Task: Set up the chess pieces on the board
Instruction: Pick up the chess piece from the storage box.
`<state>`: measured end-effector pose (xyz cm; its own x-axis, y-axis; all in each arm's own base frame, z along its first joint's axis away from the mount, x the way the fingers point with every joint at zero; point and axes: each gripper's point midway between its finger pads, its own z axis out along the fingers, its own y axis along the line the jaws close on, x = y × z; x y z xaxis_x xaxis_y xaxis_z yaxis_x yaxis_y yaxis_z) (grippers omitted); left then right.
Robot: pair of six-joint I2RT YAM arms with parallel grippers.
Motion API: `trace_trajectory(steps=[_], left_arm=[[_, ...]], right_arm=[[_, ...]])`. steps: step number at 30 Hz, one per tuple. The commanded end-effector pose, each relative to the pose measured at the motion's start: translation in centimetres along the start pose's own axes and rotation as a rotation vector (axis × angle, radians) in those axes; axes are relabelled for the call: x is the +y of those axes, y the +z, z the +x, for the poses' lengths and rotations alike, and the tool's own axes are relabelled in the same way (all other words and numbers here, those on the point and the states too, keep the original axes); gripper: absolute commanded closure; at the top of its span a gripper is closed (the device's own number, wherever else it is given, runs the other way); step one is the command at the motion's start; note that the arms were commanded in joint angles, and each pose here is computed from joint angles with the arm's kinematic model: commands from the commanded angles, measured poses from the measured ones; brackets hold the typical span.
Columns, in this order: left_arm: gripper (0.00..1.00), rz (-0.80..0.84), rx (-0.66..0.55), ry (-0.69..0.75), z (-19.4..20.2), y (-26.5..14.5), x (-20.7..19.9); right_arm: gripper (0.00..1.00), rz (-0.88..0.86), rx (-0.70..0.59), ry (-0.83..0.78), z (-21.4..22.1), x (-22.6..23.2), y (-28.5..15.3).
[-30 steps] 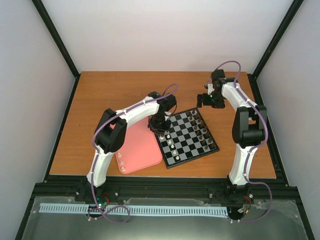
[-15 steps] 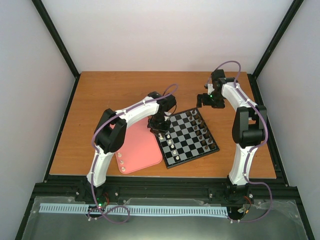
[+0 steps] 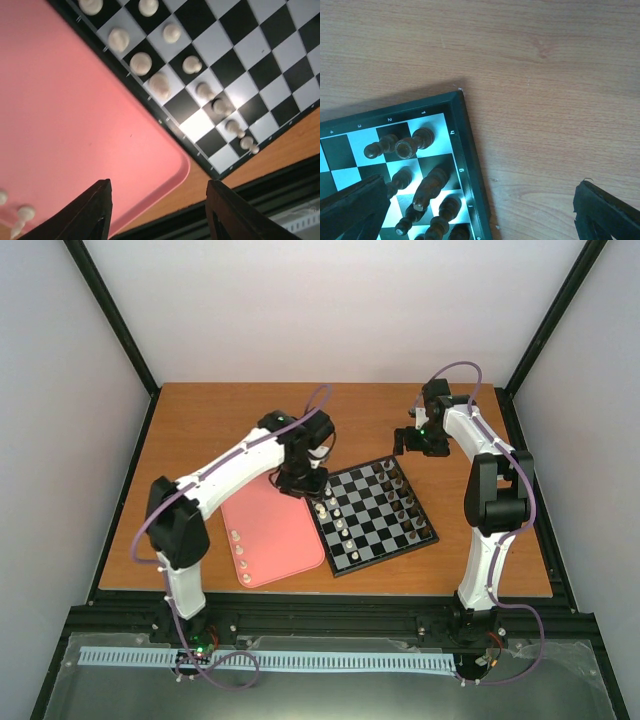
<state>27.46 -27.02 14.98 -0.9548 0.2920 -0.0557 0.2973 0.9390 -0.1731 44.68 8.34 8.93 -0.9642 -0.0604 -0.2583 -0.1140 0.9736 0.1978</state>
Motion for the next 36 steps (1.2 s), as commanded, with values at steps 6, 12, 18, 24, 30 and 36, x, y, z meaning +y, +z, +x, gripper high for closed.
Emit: trace_trajectory(steps=[6,12,18,24,30,36], left_arm=[[0.33,-0.087,-0.054,-0.217,2.0,-2.2,9.7],[0.28,-0.116,-0.065,-0.338,3.8,-1.3,14.7],[0.28,-0.122,-0.031,-0.435,6.9,0.2,17.8],[0.33,-0.093,-0.01,-0.509,9.4,2.0,18.8],[0.44,-0.059,0.028,-0.537,10.3,5.5,18.8],[0.51,-0.051,0.044,-0.543,10.3,7.3,18.9]], right_arm=[[0.0,0.042,-0.032,0.014,-0.1,-0.8,-1.6],[0.0,0.055,-0.05,0.022,-0.2,-0.8,-2.3],[0.0,0.061,-0.031,0.022,0.1,-1.0,-1.5],[0.0,0.061,-0.002,0.008,0.7,-0.6,-0.3],[0.0,0.064,0.019,-0.01,1.0,0.0,0.3],[0.0,0.068,0.025,-0.02,1.0,0.2,0.3]])
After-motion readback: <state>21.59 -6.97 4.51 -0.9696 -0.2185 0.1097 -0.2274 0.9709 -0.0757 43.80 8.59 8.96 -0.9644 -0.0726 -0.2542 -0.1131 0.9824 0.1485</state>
